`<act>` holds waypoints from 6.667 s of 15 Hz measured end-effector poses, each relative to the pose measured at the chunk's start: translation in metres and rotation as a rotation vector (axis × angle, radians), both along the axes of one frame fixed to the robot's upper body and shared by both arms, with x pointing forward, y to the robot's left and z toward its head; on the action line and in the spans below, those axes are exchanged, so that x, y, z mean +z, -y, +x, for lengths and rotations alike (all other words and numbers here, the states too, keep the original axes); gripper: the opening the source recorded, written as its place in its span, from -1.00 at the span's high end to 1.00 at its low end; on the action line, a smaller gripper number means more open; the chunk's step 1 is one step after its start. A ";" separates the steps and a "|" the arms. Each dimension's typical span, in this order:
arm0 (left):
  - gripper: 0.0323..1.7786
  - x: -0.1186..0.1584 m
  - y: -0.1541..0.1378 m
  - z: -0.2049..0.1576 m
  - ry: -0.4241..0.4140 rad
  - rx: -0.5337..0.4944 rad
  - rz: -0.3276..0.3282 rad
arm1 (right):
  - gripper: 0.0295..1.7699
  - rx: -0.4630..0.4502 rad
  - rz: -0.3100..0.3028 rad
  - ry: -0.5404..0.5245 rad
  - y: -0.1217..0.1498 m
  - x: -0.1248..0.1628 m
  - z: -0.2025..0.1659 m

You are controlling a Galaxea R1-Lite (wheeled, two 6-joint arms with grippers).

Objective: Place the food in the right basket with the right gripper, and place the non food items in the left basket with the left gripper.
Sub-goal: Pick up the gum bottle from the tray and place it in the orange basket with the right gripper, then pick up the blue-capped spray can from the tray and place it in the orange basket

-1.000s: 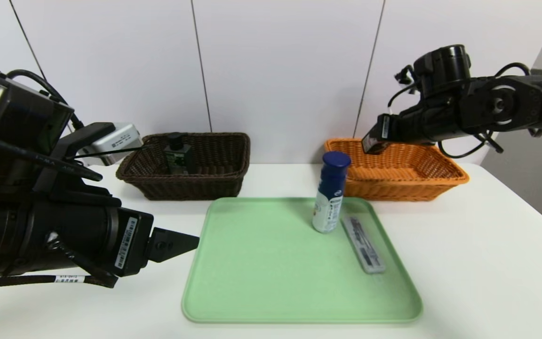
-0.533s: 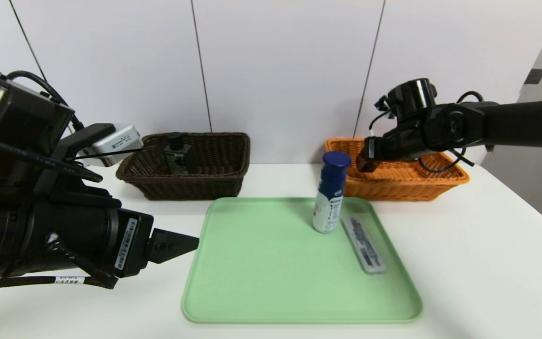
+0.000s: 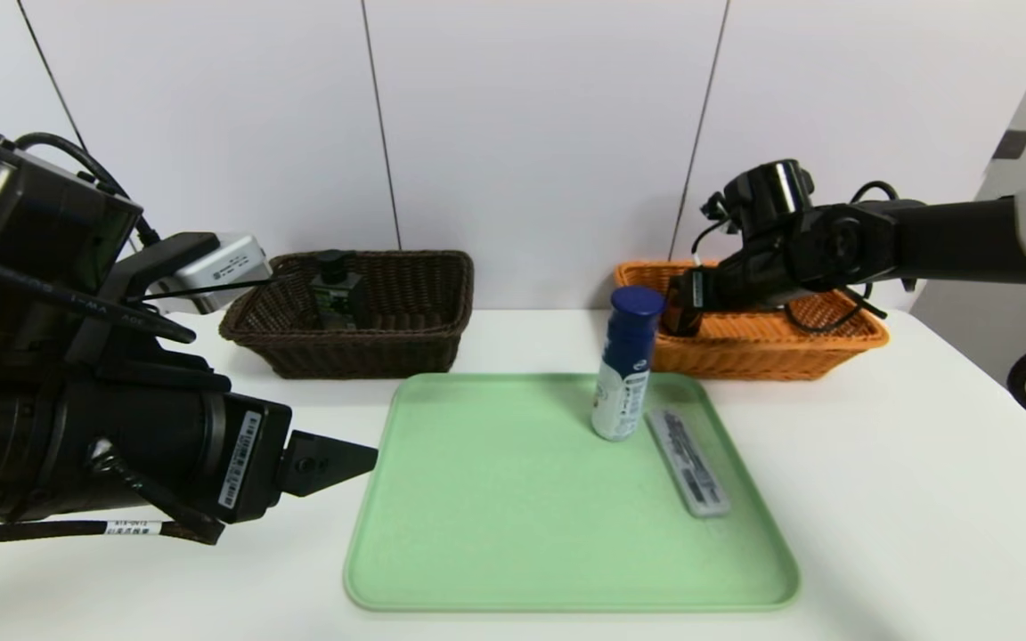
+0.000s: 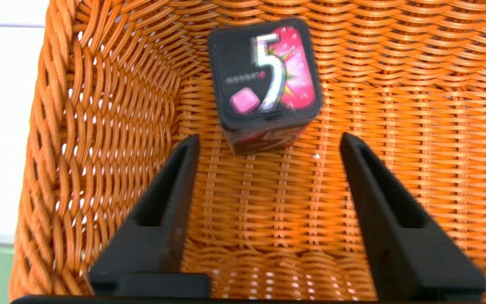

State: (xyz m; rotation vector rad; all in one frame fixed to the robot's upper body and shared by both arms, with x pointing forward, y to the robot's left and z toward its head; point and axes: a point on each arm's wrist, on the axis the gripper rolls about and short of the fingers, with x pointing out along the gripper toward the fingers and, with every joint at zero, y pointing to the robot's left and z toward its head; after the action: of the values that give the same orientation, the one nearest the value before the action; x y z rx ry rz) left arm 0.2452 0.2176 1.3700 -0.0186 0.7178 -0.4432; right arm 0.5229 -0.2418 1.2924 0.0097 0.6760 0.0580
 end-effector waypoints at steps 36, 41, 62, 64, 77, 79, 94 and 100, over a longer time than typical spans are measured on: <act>-0.90 0.003 0.003 0.003 0.035 -0.013 -0.025 | -0.91 0.530 0.116 0.307 -0.022 0.026 -0.233; -0.90 -0.002 0.007 0.007 0.018 -0.016 -0.011 | -0.91 0.538 0.115 0.365 -0.038 0.011 -0.210; -0.90 -0.016 0.016 0.019 -0.035 -0.013 0.026 | -0.71 0.508 0.095 0.424 -0.082 -0.035 -0.144; -0.90 -0.016 0.016 0.019 -0.037 -0.013 0.028 | -0.35 0.508 0.097 0.422 -0.082 -0.036 -0.144; -0.90 -0.014 0.017 0.020 -0.026 -0.017 0.027 | 0.17 0.498 0.129 0.508 -0.081 -0.004 -0.143; -0.90 -0.013 0.016 0.020 -0.021 -0.017 0.027 | 0.17 0.479 0.133 0.548 -0.079 0.013 -0.142; -0.90 -0.008 0.016 0.019 0.007 -0.018 0.002 | 0.17 0.102 0.021 0.663 0.034 0.100 -0.098; -0.90 -0.008 0.018 0.023 0.025 -0.017 -0.009 | 0.17 0.015 -0.005 0.627 0.062 0.079 -0.060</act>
State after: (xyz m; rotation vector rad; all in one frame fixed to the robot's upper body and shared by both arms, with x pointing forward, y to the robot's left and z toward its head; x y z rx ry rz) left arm 0.2678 0.1993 1.3625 -0.0158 0.6913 -0.4620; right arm 0.4634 -0.3037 1.3713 -0.0185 0.0496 0.0695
